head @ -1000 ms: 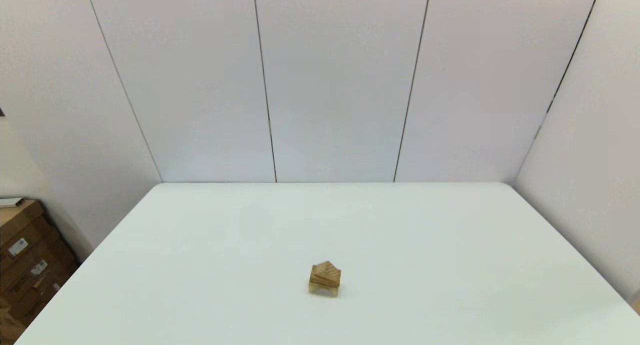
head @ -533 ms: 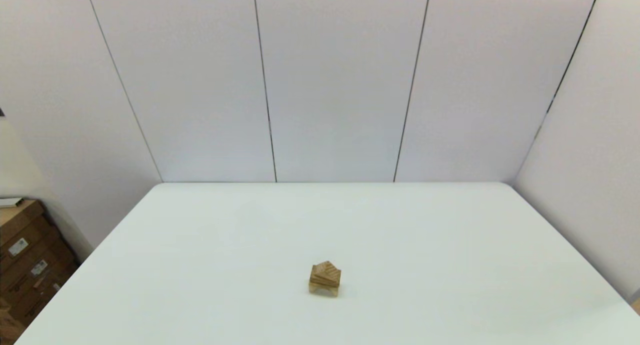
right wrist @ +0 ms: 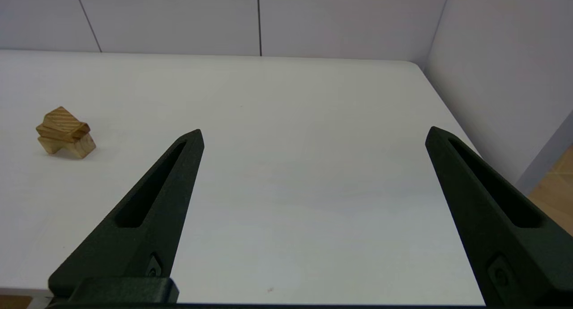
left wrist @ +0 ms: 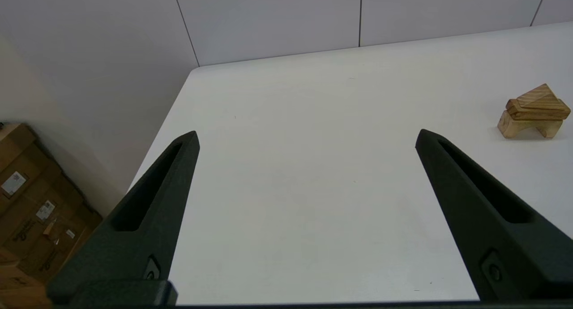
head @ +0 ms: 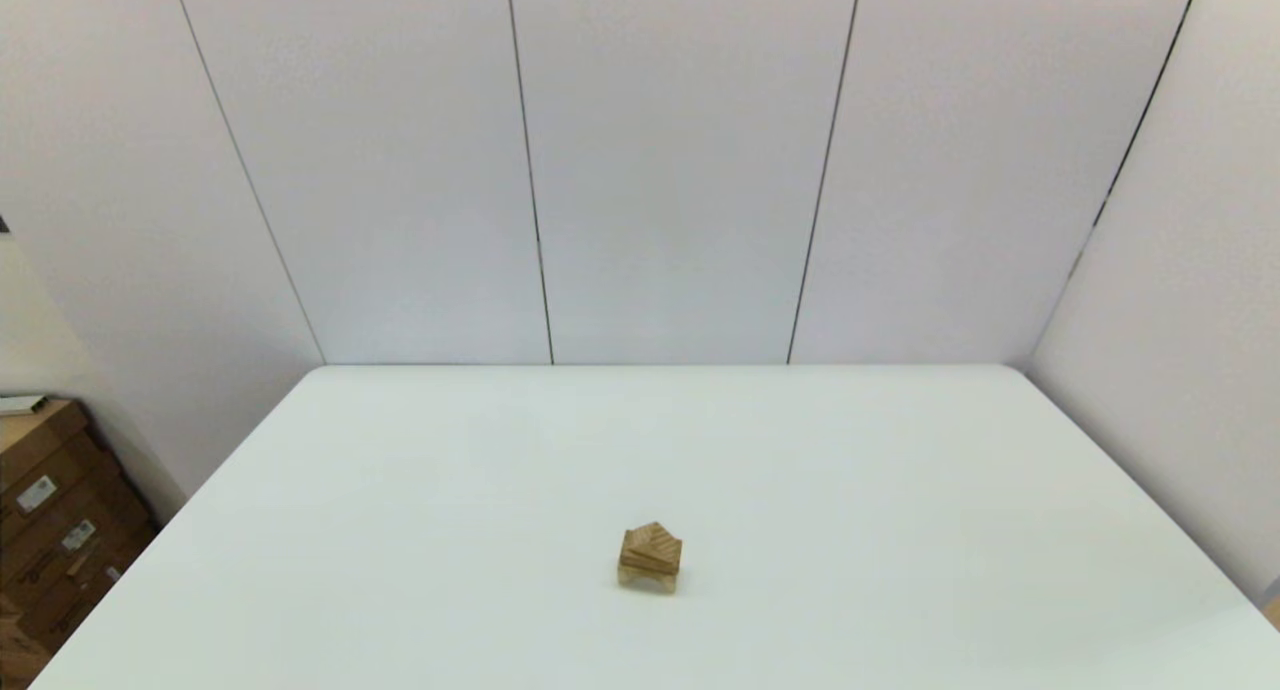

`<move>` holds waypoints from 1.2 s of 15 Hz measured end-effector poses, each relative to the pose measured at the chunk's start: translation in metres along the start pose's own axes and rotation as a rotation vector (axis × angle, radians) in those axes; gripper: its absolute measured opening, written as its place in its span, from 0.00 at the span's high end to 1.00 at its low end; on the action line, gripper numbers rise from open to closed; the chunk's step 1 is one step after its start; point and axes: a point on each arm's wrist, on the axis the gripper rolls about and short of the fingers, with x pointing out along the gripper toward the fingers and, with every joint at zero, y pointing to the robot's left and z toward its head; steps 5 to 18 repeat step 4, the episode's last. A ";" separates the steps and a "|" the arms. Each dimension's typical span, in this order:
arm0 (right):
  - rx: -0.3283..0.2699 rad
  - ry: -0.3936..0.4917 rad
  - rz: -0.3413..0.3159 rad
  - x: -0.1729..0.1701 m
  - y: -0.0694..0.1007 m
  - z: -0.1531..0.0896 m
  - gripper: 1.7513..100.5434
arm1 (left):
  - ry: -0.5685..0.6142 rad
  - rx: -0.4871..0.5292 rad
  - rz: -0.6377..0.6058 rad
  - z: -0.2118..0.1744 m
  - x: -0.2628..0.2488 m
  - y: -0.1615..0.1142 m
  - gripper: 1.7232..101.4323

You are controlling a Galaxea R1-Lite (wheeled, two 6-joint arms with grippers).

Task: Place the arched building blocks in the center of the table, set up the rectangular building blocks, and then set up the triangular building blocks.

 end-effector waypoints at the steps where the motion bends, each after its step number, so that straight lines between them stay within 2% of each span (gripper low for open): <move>1: 0.001 -0.001 -0.002 0.000 0.000 0.000 0.03 | 0.000 0.000 0.000 0.000 0.000 0.000 0.04; 18: 0.001 -0.001 -0.003 0.000 0.000 0.000 0.03 | 0.000 0.000 0.000 0.000 0.000 0.000 0.04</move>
